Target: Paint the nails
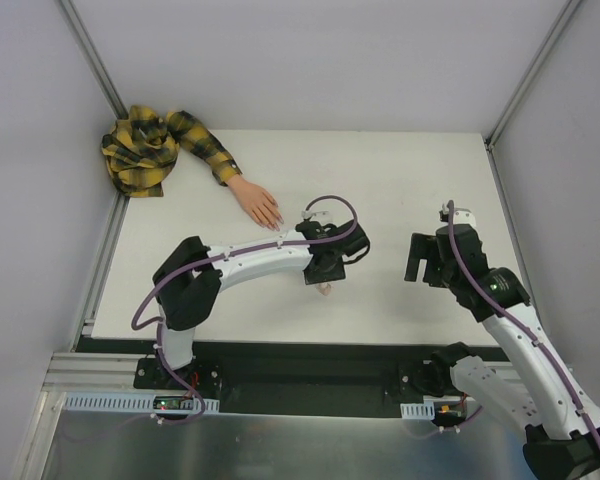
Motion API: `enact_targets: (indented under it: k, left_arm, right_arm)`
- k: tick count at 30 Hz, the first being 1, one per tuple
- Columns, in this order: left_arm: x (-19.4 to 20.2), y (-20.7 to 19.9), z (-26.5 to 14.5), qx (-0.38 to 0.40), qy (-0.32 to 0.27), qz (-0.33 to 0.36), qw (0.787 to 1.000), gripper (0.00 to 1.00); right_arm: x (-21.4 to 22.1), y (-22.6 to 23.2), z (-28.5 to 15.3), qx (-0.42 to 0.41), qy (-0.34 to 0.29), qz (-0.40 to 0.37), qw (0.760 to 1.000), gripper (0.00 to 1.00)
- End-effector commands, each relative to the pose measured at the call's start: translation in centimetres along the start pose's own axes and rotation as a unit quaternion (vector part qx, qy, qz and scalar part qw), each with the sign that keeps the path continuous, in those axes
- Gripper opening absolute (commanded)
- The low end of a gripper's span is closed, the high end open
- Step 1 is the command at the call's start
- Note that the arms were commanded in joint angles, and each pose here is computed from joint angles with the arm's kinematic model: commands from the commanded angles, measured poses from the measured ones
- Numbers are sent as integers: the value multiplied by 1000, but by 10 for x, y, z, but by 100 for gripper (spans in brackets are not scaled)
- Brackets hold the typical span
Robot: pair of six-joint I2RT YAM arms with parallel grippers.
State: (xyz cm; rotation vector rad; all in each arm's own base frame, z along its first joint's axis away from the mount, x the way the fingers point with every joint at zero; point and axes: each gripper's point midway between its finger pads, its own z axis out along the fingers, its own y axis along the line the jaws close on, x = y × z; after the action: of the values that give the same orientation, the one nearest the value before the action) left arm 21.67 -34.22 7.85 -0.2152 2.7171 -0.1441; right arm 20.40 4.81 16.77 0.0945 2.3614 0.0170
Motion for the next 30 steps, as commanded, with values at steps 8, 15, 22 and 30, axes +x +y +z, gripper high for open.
enact_targets:
  k: [8,15,22,30]
  left_arm:
    - [0,-4,2,-21,-11,18,1000,35]
    - [3,0,9,-37,-10,27,999,35]
    - [7,1,13,-42,-7,33,999,27]
    - [-1,1,-11,-6,-7,118,993,0]
  right_arm:
    - [3,-2,1,-2,0,-7,1000,96]
    - [5,1,2,-8,6,-11,1000,96]
    - [5,2,3,-12,9,-11,1000,96]
    - [6,54,-5,-168,16,-55,984,96]
